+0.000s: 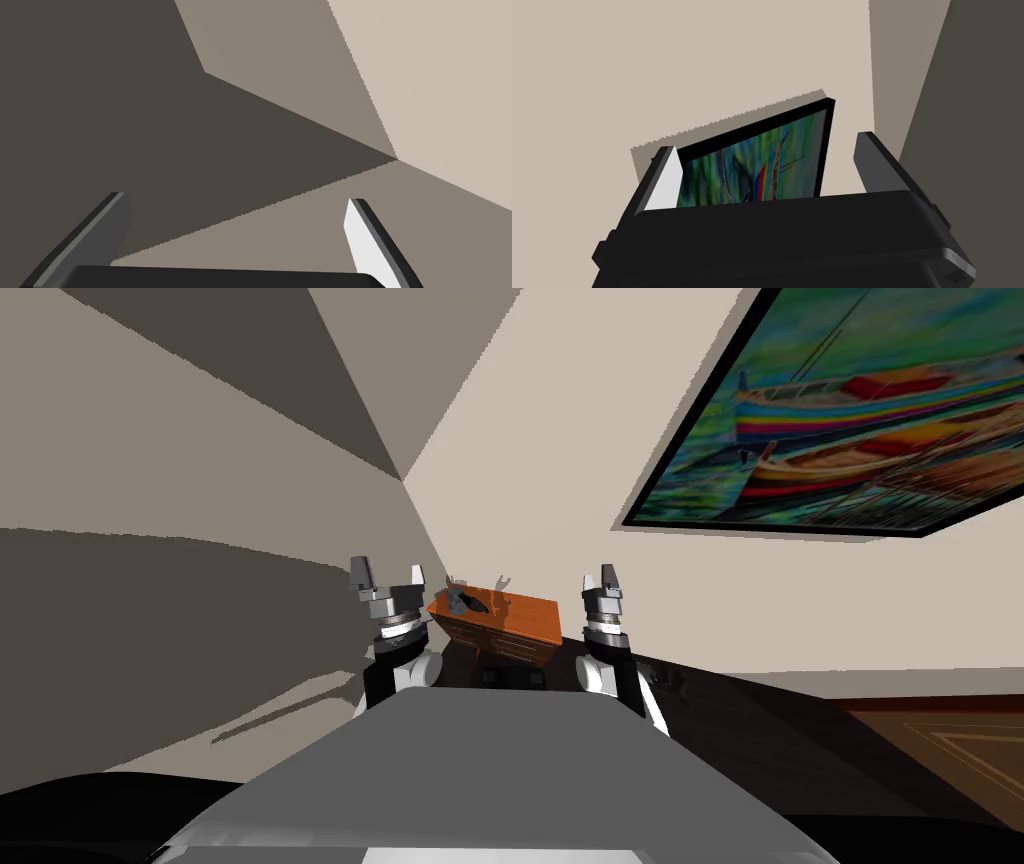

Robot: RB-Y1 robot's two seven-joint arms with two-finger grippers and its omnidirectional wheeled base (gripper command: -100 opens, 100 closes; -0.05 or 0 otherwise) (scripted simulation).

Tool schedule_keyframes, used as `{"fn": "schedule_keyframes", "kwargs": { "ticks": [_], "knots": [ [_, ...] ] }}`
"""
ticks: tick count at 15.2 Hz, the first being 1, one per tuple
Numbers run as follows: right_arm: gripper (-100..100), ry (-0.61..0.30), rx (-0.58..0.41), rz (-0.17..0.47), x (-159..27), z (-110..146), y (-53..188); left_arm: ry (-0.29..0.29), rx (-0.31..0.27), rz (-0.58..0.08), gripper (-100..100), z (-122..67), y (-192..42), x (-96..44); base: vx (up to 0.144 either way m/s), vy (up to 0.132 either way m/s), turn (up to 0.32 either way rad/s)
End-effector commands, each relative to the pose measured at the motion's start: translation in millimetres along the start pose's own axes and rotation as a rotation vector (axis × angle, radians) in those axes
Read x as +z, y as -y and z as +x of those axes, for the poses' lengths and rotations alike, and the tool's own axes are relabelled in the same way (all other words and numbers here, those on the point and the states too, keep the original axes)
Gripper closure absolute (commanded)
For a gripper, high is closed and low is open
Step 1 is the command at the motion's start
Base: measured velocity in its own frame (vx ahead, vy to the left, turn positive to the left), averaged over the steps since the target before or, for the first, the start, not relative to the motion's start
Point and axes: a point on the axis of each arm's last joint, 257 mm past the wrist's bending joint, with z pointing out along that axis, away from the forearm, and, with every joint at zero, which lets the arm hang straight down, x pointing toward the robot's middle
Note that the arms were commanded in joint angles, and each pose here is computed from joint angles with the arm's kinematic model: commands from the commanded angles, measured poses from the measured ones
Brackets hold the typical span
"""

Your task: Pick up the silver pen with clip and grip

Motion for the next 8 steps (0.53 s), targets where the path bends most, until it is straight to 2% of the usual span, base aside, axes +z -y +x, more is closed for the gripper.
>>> {"fn": "schedule_keyframes", "kwargs": {
  "ticks": [1, 3, 4, 5, 6, 7, 8],
  "knots": [
    [-100, -0.032, -0.017, 0.015, -1.5, 4, 7, 0.000, 0.000, 0.000, 0, 0.0, 0, 0.0, 0.142, -0.225, -0.153],
    [-100, -0.055, -0.031, 0.031, -3.0, 7, 15, 0.000, 0.000, 0.000, 0, 0.0, 0, 0.0, 0.065, -0.015, 0.046],
    [-100, -0.079, -0.048, 0.053, -5.0, 9, 25, 0.000, 0.000, 0.000, 0, 0.0, 0, 0.0, 0.085, 0.051, 0.167],
    [-100, -0.079, -0.048, 0.053, -5.0, 9, 25, 0.000, 0.000, 0.000, 0, 0.0, 0, 0.0, 0.065, 0.066, 0.129],
    [-100, -0.079, -0.048, 0.053, -5.0, 9, 25, 0.000, 0.000, 0.000, 0, 0.0, 0, 0.0, 0.004, 0.055, 0.073],
    [-100, -0.079, -0.048, 0.053, -5.0, 9, 25, 0.000, 0.000, 0.000, 0, 0.0, 0, 0.0, -0.109, 0.098, 0.010],
    [-100, -0.123, -0.085, 0.110, -10.5, 13, 51, 0.000, 0.000, 0.000, 0, 0.0, 0, 0.0, -0.141, 0.115, 0.307]
  ]
}}
